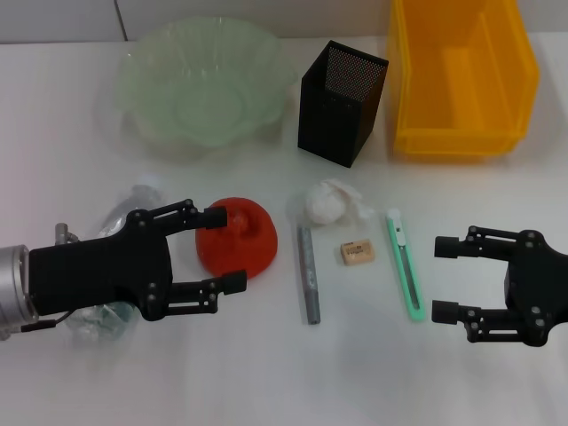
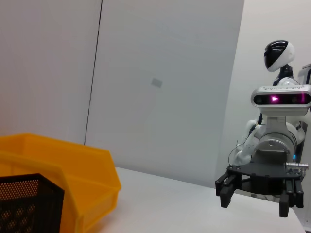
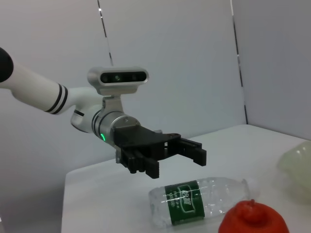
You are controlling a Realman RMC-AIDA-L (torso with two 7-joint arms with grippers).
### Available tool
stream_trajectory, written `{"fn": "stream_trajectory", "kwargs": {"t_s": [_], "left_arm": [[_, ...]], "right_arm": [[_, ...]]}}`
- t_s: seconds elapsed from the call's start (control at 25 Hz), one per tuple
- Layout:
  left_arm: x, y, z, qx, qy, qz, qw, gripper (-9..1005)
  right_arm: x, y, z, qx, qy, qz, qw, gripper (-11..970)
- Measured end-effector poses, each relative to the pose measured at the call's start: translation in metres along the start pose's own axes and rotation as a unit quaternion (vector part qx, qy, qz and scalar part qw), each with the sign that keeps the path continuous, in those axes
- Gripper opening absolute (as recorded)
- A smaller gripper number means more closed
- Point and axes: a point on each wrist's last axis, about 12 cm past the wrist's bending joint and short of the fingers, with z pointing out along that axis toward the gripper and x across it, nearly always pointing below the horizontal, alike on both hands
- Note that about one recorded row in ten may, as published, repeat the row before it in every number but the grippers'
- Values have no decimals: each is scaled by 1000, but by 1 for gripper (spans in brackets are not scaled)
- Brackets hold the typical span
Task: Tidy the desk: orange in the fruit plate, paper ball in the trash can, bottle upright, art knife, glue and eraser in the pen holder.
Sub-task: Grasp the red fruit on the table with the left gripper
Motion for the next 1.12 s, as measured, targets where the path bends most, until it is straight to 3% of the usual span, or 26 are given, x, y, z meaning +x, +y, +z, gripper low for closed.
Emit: {"fn": "stream_trajectory", "kwargs": {"t_s": [1.12], "left_arm": [[-2,7,12,2,5,22,1000,841]], "right_arm": [[6,-3,4,18,1,9,1000,770]]}}
